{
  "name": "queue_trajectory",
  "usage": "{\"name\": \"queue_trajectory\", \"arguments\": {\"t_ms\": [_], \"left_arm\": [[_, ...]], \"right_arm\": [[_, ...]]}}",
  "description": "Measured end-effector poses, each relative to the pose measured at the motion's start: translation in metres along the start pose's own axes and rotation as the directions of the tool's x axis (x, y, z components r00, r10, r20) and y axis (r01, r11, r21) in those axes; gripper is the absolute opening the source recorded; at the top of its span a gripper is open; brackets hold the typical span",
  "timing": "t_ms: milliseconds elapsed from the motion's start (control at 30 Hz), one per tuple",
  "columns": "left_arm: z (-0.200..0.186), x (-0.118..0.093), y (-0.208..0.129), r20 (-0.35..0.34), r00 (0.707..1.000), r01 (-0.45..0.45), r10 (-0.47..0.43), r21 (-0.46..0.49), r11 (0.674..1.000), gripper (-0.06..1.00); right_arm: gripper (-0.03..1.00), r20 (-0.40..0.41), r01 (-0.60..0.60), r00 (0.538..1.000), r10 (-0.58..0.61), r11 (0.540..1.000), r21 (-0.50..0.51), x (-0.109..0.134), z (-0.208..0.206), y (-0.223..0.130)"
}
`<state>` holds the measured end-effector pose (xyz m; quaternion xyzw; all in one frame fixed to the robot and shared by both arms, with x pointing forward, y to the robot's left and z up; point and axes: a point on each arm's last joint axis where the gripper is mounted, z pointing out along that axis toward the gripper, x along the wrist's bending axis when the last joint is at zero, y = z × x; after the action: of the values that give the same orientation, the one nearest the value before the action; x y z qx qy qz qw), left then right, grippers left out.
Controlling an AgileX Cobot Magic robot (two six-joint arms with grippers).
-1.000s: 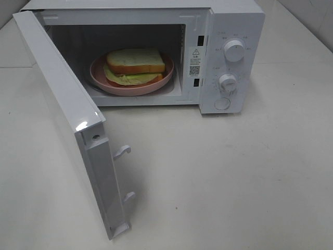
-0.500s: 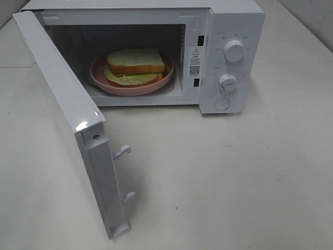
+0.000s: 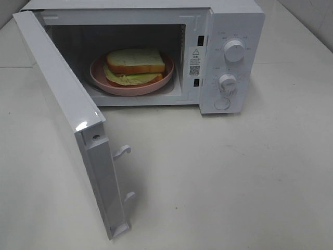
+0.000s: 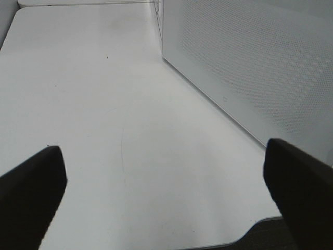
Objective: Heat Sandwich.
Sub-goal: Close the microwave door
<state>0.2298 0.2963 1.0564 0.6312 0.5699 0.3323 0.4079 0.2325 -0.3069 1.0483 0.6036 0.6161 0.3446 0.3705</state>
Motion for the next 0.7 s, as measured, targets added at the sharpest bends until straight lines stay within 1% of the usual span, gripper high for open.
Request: {"name": "queue_trajectory", "arguments": {"t_ms": [700], "left_arm": [[-0.0009, -0.0001, 0.0013, 0.000, 1.000, 0.000, 0.000, -0.010, 1.000, 0.97]], "right_arm": [[0.73, 0.000, 0.000, 1.000, 0.000, 1.000, 0.000, 0.0000, 0.0000, 0.0000]]}}
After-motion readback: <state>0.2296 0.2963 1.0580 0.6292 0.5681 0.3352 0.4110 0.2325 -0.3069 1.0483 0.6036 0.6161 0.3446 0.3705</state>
